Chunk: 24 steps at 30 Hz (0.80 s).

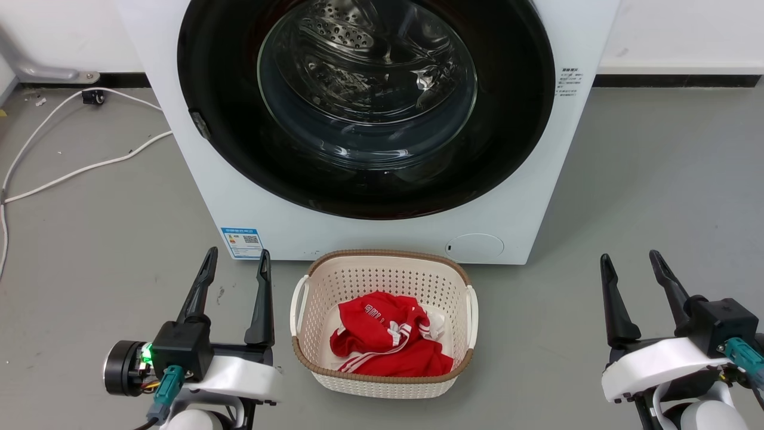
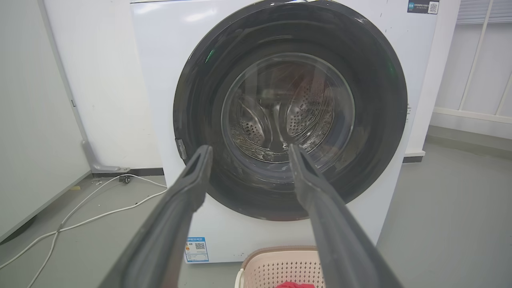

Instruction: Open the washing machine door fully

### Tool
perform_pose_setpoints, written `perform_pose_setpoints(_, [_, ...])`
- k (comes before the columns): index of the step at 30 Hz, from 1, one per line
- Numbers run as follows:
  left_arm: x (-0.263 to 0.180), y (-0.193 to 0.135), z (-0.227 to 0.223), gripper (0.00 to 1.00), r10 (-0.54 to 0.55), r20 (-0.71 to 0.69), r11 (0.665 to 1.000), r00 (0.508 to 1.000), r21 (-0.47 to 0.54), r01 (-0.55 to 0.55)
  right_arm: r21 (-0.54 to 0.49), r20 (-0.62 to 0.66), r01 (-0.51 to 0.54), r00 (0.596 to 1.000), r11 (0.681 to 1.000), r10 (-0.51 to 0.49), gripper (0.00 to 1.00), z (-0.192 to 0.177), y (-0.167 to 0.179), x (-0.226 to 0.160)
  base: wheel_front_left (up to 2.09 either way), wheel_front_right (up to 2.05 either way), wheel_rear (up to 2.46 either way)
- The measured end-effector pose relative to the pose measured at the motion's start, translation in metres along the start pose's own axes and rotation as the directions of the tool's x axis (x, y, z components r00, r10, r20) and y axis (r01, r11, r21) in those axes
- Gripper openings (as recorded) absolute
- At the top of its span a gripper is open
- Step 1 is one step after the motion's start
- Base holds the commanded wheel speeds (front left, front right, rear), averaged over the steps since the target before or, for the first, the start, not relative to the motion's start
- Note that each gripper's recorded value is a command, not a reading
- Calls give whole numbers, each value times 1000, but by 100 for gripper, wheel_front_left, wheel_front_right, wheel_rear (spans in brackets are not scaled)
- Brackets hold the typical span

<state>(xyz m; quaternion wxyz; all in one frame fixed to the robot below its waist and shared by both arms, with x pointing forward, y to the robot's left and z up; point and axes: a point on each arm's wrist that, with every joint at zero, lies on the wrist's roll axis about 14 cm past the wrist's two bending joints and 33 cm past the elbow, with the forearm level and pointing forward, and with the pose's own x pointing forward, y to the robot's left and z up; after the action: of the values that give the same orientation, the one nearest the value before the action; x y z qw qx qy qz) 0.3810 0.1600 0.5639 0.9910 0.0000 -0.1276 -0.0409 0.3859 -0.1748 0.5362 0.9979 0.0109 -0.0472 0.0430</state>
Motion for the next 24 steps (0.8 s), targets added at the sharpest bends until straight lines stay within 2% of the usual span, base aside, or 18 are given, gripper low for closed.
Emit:
perform_pose_setpoints(10, [-1, 0, -2, 100, 6, -7, 1000, 1000, -14, -6, 10, -6, 6, 1000, 1000, -6, 100, -3, -2, 0, 0, 0, 0])
perform_pose_setpoints(11, [-1, 0, -3, 100, 6, -8, 1000, 1000, -14, -6, 14, -8, 8, 1000, 1000, -7, 94, -3, -2, 0, 0, 0, 0])
perform_pose_setpoints(12, [-1, -1, -3, 100, 5, -9, 1000, 1000, -14, -5, 20, -11, 9, 1000, 1000, -8, 49, -4, -2, 0, 0, 0, 0])
perform_pose_setpoints(13, [-1, -1, -3, 100, 4, -9, 1000, 1000, -14, -4, 25, -14, 9, 1000, 1000, -9, 36, -5, -2, 0, 0, 0, 0])
perform_pose_setpoints(14, [-1, -1, -3, 100, 2, -10, 1000, 1000, -14, -2, 27, -14, 10, 1000, 1000, -10, 14, -5, -3, 0, 0, 0, 0])
perform_pose_setpoints(15, [-1, -1, -4, 100, 2, -10, 1000, 1000, -14, -2, 30, -15, 12, 1000, 999, -11, 0, -5, -3, 0, 0, 0, 0])
perform_pose_setpoints(20, [-1, -1, -4, 100, 3, -13, 1000, 1000, -16, -4, 89, -2, 26, 1000, 996, -26, 0, -5, -6, 0, 0, 0, 0])
perform_pose_setpoints(22, [-1, 0, -4, 100, 4, -12, 1000, 1000, -15, -4, 204, 14, 43, 999, 978, -47, 0, -4, -9, -1, 0, 0, 0])
perform_pose_setpoints(24, [-1, 0, -4, 100, 5, -11, 1000, 1000, -14, -5, 356, 33, 63, 996, 932, -80, 0, -4, -13, -1, 0, 0, 0])
